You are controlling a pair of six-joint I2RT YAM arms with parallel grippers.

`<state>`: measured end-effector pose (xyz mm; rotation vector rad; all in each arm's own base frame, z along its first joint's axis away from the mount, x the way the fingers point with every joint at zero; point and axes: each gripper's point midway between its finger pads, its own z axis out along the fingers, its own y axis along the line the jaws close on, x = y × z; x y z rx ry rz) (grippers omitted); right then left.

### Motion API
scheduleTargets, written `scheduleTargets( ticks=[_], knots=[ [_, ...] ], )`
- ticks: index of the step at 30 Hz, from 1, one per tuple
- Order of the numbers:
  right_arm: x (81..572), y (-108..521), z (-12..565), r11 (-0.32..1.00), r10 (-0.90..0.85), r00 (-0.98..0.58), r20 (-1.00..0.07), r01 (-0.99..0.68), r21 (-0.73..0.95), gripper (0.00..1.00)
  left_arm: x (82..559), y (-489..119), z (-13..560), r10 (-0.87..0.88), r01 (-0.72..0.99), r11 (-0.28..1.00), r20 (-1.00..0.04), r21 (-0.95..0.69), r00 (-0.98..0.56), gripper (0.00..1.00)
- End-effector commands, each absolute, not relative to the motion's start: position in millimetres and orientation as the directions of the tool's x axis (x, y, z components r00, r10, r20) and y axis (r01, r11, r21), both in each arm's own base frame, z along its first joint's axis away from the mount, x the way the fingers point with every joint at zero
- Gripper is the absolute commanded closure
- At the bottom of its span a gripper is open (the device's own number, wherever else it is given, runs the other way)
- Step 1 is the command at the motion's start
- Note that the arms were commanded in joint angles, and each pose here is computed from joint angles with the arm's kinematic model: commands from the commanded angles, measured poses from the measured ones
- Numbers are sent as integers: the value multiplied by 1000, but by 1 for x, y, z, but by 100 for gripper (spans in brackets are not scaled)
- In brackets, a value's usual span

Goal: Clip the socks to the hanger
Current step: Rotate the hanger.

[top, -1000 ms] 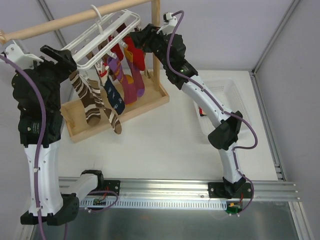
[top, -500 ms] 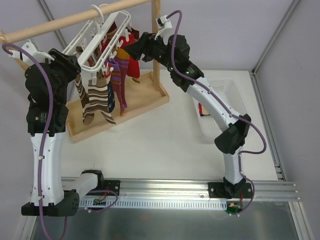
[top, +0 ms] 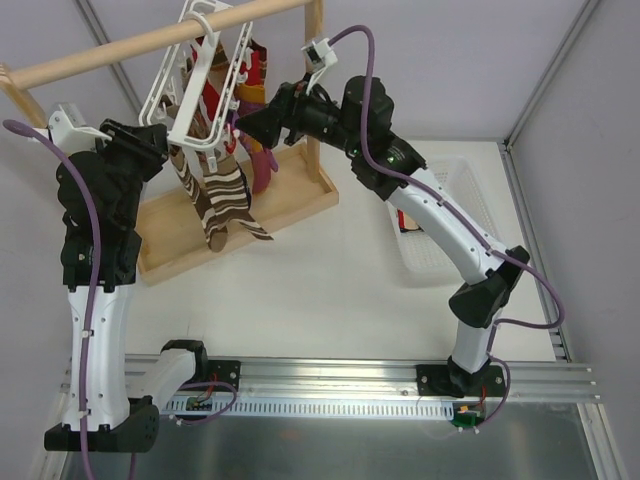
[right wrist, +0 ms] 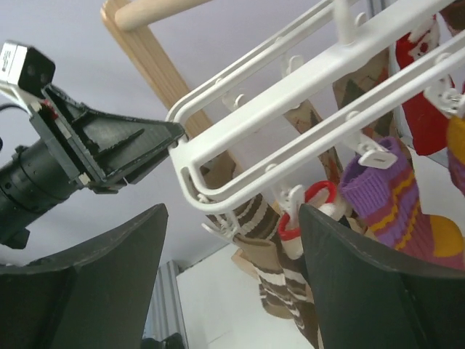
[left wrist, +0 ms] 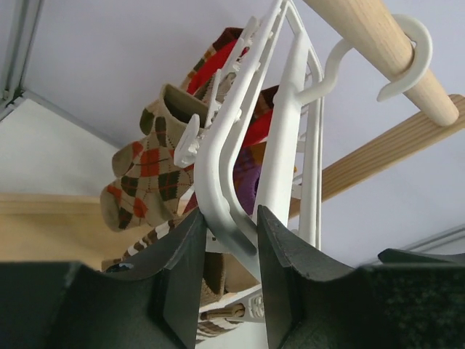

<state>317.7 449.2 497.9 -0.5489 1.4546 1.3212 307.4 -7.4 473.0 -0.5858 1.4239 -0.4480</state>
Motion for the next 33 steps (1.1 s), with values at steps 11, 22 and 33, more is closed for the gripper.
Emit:
scheduleTargets(
  ticks=[11, 22, 33],
  knots=[
    [280, 448, 464, 474, 52, -76, -996, -876, 92, 21, 299, -65, 488, -606, 183, 783, -795, -595, 7, 73],
    [306, 465, 459, 582, 63, -32, -998, -811, 62, 27, 298, -75, 487, -602, 213, 778, -798, -591, -13, 73],
    [318, 478, 456, 602, 94, -40, -995, -793, 89, 47, 293, -76, 490, -601, 226, 778, -800, -586, -7, 73]
  ],
)
